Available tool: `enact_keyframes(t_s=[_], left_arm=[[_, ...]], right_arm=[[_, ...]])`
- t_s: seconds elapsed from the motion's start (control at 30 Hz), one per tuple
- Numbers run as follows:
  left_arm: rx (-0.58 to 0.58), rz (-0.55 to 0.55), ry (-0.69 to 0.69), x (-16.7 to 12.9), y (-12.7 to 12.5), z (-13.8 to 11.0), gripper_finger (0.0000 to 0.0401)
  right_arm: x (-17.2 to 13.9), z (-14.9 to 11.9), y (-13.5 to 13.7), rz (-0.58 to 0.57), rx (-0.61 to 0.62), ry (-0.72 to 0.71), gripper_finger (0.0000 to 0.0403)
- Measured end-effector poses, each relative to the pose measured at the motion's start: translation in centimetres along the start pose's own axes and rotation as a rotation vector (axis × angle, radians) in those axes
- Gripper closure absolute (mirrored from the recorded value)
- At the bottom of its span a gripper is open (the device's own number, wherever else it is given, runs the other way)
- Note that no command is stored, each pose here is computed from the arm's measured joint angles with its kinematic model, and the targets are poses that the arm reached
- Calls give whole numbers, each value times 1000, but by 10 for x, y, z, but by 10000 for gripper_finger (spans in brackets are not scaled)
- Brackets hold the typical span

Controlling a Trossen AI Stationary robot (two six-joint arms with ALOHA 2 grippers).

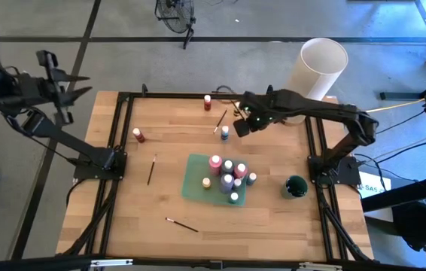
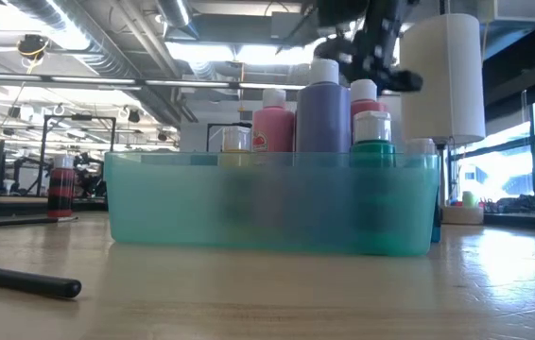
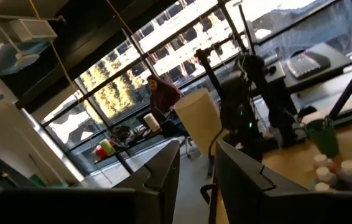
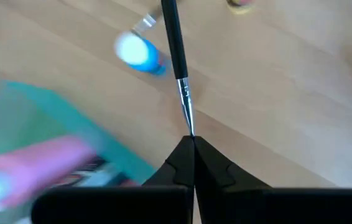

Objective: Pick & Place Paint Supplies
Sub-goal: Put the black eyeshadow brush into the green cup

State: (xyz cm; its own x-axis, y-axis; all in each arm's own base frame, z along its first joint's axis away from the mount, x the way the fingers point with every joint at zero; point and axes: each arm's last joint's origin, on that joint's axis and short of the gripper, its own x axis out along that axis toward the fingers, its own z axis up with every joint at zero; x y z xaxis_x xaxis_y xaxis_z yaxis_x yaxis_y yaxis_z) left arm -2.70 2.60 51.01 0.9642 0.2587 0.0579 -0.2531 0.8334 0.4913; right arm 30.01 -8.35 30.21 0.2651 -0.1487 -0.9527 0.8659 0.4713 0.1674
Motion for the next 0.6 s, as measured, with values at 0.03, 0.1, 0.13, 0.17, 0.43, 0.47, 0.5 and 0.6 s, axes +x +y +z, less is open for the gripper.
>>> enact_keyframes(t_s=[0.03, 0.1, 0.13, 0.17, 0.43, 0.47, 0.5, 0.6], left_arm=[[22, 7, 15, 3, -2, 0, 304], [81, 25, 58, 12, -8, 1, 304], [118, 36, 86, 17, -11, 1, 304], [157, 45, 117, 23, -15, 0, 304], [505, 50, 346, 72, -51, -8, 304], [539, 47, 372, 79, -56, -9, 304], [576, 44, 398, 85, -61, -10, 304], [760, 22, 490, 106, -77, -15, 304]], right_arm=[[-10, 0, 1, 27, 8, -18, 403], [-29, 0, 6, 96, 25, -42, 403], [-38, -1, 9, 133, 31, -51, 403], [-47, -2, 13, 165, 35, -64, 403], [-102, -18, 55, 456, 39, -213, 403], [-105, -20, 60, 498, 45, -226, 403], [-108, -22, 66, 545, 45, -241, 403], [-116, -28, 80, 654, 39, -279, 403]])
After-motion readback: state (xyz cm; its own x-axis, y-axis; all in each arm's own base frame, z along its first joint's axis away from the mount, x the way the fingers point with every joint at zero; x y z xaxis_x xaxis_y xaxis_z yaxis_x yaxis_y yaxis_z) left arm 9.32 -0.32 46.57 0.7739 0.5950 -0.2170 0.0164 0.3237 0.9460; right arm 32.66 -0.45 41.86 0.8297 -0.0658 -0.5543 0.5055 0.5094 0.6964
